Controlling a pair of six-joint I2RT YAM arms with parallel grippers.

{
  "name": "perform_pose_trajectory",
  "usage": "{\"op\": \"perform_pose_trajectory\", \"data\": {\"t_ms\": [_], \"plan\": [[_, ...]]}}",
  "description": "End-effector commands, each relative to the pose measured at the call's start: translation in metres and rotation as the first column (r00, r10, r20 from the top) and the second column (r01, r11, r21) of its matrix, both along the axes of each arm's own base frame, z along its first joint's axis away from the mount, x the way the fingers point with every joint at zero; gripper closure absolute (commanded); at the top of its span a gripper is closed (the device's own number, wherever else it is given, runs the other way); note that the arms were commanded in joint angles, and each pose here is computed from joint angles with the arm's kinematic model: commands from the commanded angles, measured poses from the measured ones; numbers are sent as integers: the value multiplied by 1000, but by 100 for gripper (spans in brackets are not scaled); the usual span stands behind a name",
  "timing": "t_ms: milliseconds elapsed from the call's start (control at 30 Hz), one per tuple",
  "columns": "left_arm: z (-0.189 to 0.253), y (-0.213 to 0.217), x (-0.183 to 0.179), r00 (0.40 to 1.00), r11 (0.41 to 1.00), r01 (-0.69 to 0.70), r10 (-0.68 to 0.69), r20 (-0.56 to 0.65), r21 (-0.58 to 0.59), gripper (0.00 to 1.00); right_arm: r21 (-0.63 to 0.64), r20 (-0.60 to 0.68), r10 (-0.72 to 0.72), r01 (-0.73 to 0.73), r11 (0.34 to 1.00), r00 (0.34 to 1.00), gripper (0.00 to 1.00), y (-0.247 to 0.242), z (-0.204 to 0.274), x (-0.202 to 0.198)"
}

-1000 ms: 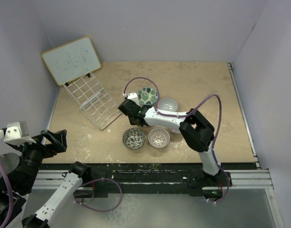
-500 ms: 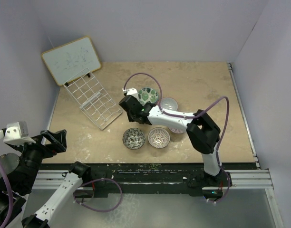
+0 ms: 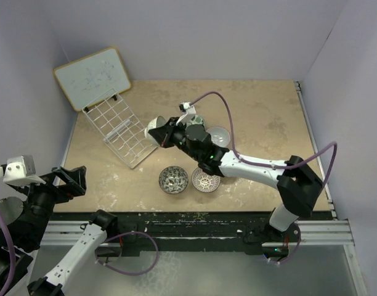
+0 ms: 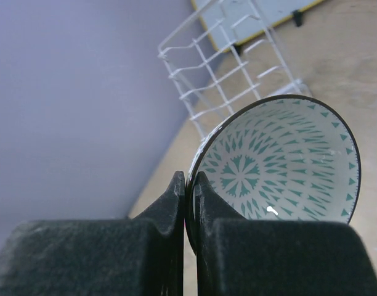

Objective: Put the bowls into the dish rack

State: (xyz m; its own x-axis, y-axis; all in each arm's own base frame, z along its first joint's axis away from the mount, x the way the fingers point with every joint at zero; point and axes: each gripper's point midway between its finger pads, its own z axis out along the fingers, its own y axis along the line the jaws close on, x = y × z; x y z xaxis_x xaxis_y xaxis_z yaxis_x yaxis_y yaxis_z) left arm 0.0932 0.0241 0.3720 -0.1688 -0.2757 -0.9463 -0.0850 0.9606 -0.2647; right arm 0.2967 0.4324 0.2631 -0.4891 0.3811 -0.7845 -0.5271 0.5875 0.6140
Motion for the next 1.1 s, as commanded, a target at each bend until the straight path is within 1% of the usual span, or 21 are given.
{"op": "perform_pose_trajectory", "data": {"t_ms": [0, 67, 167, 267, 433, 567, 667, 800, 867, 1000, 1067], "plan": [[20, -3, 3, 999, 1000, 8, -7, 42, -13, 1, 490, 104, 73, -115, 864, 992, 100, 12, 88, -15], [23, -2, 2, 999, 1000, 10, -10, 42, -7, 1, 576, 110, 64, -116, 809, 992, 100, 11, 95, -16], [27, -1, 0, 999, 1000, 9, -9, 48, -4, 1, 643, 97, 24, -81, 761, 995, 100, 11, 98, -13], [28, -1, -1, 999, 1000, 11, -11, 50, -3, 1, 688, 60, 21, -57, 723, 998, 100, 20, 93, -11], [26, -3, -3, 999, 1000, 24, -23, 44, -9, 1, 763, -27, 64, -21, 646, 998, 100, 40, 71, -9], [25, -4, -6, 999, 999, 37, -36, 36, -11, 1, 786, -56, 41, 19, 618, 998, 100, 44, 63, -6], [23, -5, -8, 999, 999, 44, -44, 27, -10, 1, 790, -62, 17, 38, 612, 998, 100, 46, 67, -5], [21, -7, -9, 998, 998, 56, -56, 23, -15, 1, 784, -59, 36, 24, 620, 998, 100, 56, 73, -15], [21, -6, -12, 998, 998, 59, -58, 27, -19, 1, 757, -51, 51, 6, 653, 997, 100, 64, 71, -24], [19, -4, -17, 998, 998, 55, -54, 28, -23, 1, 669, -65, 76, -13, 743, 995, 100, 77, 60, -45], [17, -3, -19, 998, 998, 54, -53, 28, -31, 1, 653, -85, 85, -8, 757, 993, 100, 77, 50, -53]]}}
